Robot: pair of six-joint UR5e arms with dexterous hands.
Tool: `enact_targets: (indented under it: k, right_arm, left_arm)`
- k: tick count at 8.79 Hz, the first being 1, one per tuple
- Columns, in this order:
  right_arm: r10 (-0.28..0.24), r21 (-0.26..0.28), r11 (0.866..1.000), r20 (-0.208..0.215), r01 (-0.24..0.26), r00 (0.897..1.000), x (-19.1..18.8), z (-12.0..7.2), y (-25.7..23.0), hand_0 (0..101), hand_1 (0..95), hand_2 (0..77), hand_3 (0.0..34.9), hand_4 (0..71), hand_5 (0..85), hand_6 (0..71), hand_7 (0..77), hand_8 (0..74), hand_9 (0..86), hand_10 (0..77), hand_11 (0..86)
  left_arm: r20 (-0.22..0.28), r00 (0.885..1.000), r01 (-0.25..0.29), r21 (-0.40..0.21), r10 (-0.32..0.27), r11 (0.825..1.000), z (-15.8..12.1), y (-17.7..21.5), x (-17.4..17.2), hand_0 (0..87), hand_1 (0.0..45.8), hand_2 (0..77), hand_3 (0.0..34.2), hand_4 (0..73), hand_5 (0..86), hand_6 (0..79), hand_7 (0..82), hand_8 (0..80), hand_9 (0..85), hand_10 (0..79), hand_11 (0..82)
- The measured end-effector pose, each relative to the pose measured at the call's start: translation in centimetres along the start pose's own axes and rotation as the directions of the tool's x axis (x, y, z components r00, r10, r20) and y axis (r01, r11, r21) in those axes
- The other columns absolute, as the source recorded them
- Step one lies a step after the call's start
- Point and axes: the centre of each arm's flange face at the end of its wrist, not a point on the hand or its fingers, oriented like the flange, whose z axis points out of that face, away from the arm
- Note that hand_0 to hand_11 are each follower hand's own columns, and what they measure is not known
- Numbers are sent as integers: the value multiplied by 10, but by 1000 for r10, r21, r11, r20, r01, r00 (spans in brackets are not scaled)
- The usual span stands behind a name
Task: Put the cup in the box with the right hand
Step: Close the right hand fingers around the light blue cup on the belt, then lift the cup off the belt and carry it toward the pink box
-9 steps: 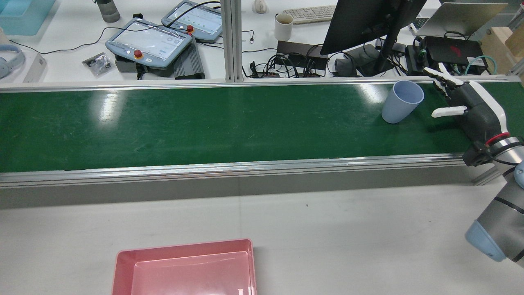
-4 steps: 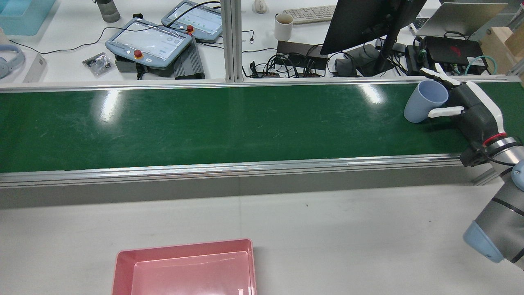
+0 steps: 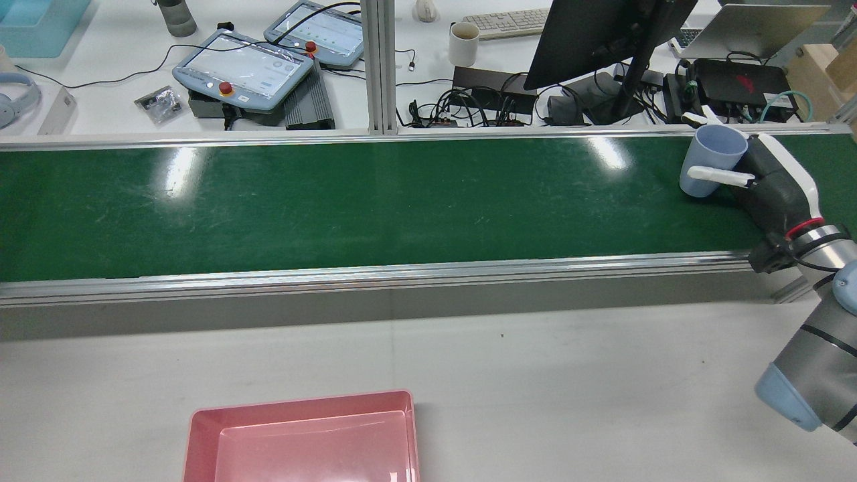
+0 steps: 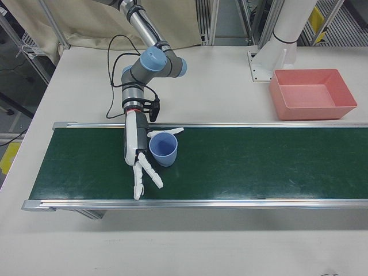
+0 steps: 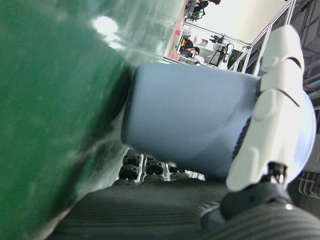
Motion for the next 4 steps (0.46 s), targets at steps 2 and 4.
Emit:
enact_targets:
  k: [2,4]
  right_arm:
    - [5,-7,1000,5,-5,1000,-2,1,4,421,273,185,0,76,109,202,251,207,262,158,213]
    - [21,-36,999,26,-20,999,-11,1,21,563,153,387,0,235,202,355,458,475,502,442,485]
  left_arm:
    - [-1,1000,0,0,0,1000,0,0,0,0,5,5,0,0,0,0,0,0,0,0,0]
    - [-1,1000,0,1,0,1000,0,-1,0,0,5,5,0,0,0,0,0,0,0,0,0]
